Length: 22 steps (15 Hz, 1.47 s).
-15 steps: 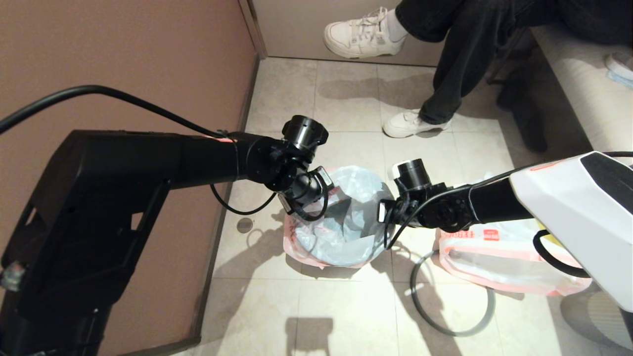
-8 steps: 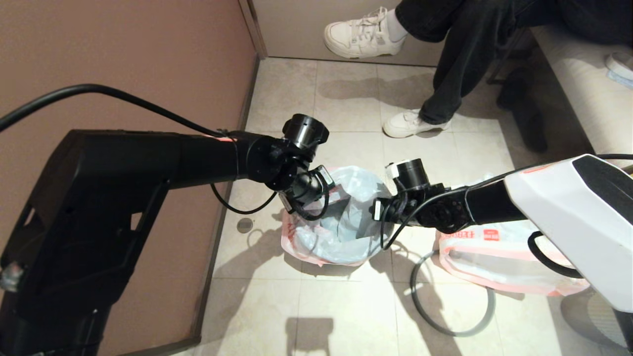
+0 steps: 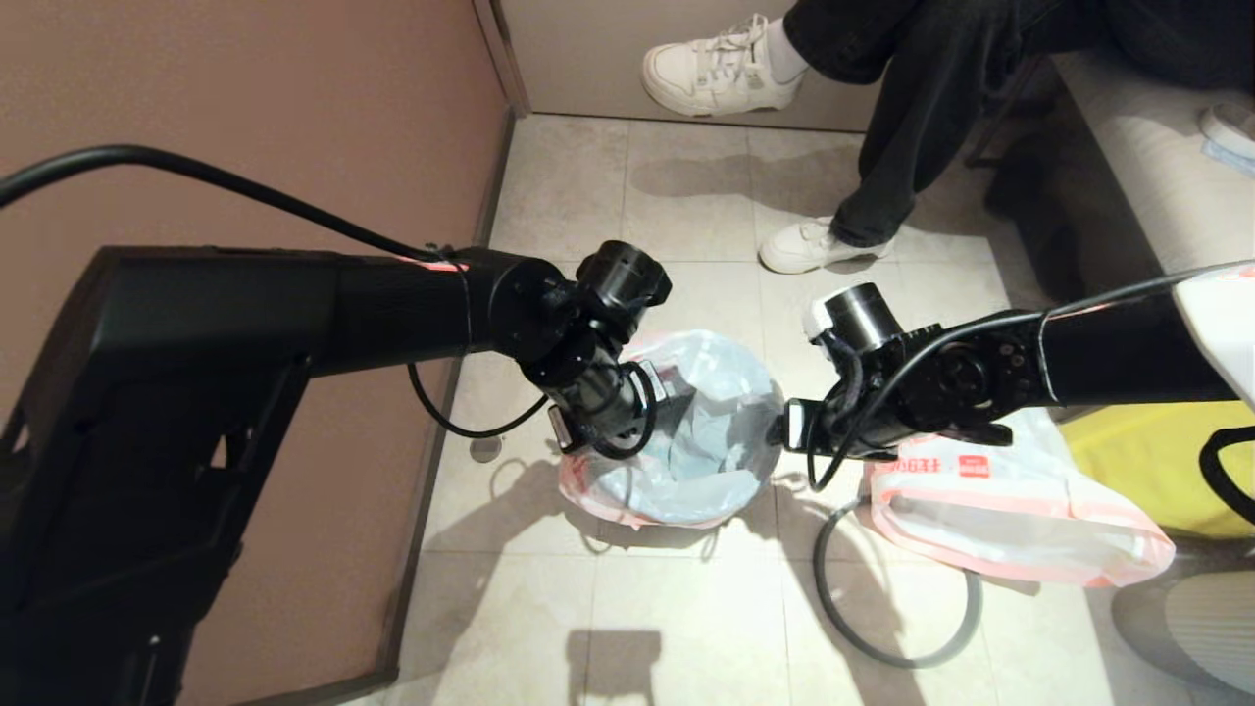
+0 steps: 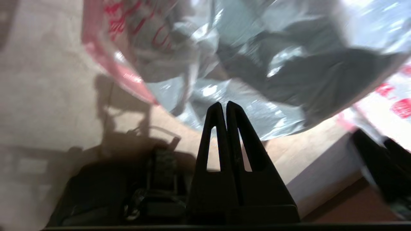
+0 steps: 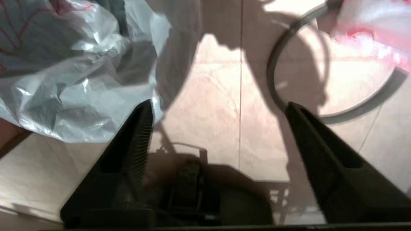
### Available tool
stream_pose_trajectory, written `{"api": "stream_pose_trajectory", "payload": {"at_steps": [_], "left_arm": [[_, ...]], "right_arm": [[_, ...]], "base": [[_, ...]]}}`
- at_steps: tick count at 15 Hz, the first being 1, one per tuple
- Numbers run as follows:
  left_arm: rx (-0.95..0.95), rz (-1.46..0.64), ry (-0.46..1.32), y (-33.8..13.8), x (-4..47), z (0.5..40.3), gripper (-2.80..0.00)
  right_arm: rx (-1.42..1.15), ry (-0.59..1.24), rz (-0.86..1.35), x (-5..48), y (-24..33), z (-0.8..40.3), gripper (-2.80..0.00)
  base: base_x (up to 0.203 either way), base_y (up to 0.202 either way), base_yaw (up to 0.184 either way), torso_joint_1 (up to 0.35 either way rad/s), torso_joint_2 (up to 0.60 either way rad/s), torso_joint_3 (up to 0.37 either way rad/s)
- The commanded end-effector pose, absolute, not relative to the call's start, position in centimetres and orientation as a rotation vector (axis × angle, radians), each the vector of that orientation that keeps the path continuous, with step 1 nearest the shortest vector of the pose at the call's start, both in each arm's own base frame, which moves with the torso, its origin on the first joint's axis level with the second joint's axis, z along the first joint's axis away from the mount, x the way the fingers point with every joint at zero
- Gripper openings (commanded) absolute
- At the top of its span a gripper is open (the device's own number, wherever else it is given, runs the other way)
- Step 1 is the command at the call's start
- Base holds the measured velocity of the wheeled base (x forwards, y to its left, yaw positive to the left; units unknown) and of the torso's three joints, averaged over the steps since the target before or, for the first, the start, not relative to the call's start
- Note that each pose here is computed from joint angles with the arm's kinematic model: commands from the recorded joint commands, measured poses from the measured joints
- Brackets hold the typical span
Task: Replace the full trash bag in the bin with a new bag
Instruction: Put the new garbage bag on the trash can, then place the trash can ring on the trash can
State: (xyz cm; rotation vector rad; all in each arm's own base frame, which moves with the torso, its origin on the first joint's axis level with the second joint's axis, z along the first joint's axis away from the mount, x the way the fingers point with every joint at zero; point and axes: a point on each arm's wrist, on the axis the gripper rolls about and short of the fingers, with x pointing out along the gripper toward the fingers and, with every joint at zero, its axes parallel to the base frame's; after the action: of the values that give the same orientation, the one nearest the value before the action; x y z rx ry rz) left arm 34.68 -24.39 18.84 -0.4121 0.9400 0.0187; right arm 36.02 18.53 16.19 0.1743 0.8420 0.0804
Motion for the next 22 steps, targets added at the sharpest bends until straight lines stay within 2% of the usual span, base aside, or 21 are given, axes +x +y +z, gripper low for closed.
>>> {"api": "stream_pose_trajectory", "payload": {"at_steps": [1, 7, 11, 14, 16, 22], "left_arm": [[-0.397, 0.039, 0.966, -24.5, 34.7, 17.9, -2.8], [-0.328, 0.098, 0.985, -24.5, 33.3, 16.5, -2.8], [-0.279, 0.089, 0.988, -26.0, 32.0, 15.8, -2.8], [-0.252, 0.048, 0.983, -26.0, 29.7, 17.3, -2.8], [-0.222, 0.016, 0.968, -25.5, 28.9, 18.4, -2.8], [-0.065, -0.189, 0.797, -21.0, 23.7, 27.1, -2.8]], "right_arm": [[0.186, 0.846, 0.069, 34.1, 17.3, 17.6, -2.8], [0.231, 0.88, -0.015, 28.6, 13.1, 20.1, -2.8], [0.285, 0.991, -0.251, 26.6, 6.5, 16.9, -2.8], [0.343, 1.078, -0.413, 25.8, 1.3, 14.3, -2.8], [0.336, 1.113, -0.434, 25.8, -0.7, 12.3, -2.8], [0.293, 1.173, -0.391, 24.6, 0.3, 10.0, -2.8]], "base": [[0.0, 0.0, 0.0, 0.0, 0.0, 0.0], [0.0, 0.0, 0.0, 0.0, 0.0, 0.0], [0.0, 0.0, 0.0, 0.0, 0.0, 0.0], [0.0, 0.0, 0.0, 0.0, 0.0, 0.0], [0.0, 0.0, 0.0, 0.0, 0.0, 0.0], [0.0, 0.0, 0.0, 0.0, 0.0, 0.0]]}}
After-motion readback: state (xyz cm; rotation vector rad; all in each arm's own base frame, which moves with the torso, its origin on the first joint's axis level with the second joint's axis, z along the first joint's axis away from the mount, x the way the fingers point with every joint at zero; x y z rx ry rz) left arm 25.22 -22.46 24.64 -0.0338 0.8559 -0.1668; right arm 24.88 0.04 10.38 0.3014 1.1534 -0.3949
